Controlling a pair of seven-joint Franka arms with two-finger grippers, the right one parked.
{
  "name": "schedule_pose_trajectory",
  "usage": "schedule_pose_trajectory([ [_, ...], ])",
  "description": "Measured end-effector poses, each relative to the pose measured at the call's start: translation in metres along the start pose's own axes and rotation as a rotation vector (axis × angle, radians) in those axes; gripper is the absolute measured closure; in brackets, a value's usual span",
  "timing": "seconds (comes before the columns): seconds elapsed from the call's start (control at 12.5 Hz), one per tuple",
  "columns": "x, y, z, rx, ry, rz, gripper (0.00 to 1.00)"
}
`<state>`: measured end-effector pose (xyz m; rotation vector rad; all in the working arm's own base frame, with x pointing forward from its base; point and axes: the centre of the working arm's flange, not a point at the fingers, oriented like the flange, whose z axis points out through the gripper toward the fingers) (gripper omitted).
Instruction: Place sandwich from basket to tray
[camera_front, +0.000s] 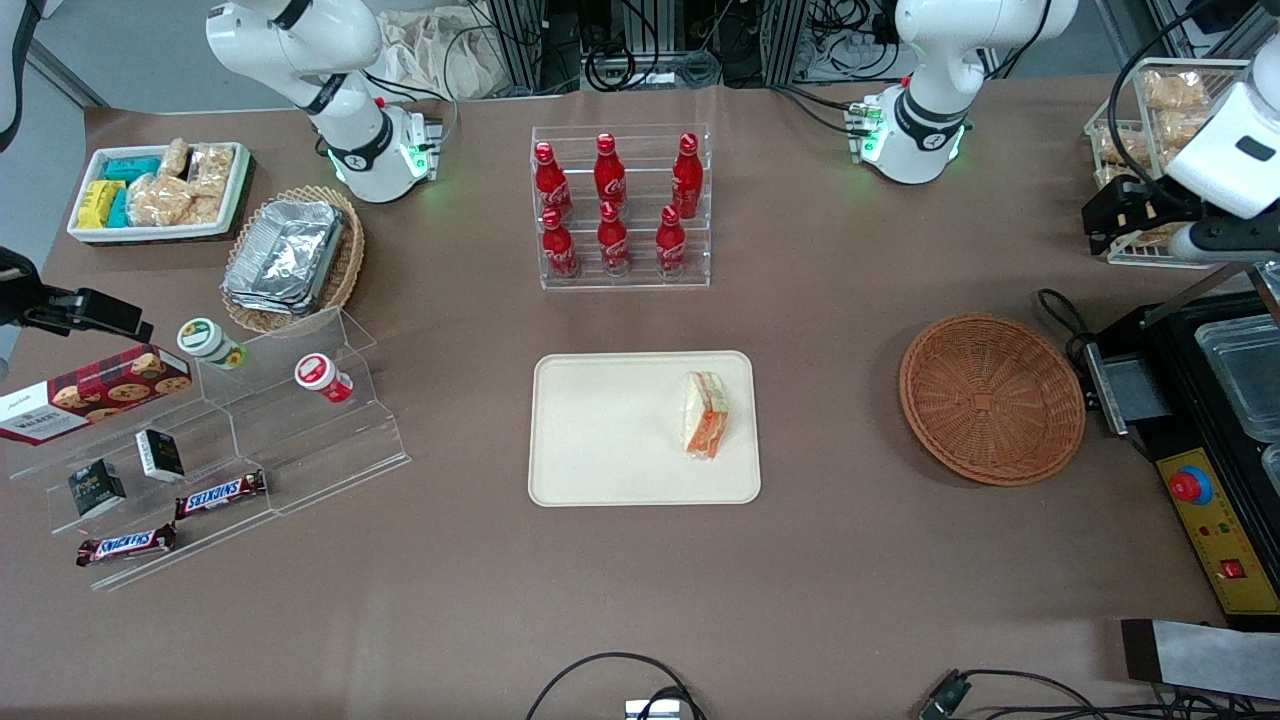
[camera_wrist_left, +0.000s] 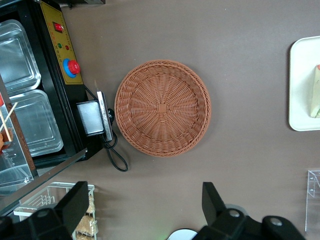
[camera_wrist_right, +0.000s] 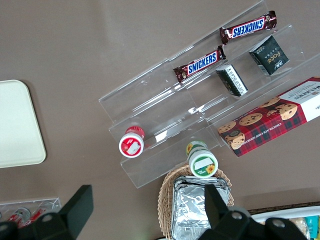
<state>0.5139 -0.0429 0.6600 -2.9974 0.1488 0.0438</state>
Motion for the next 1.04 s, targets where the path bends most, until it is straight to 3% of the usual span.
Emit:
schedule_pose_trajectory([
  [0.56,0.000,0.009,0.000,-0.071,0.001,0.005,0.00],
  [1.04,0.002,0.012,0.003,-0.080,-0.008,0.002,0.00],
])
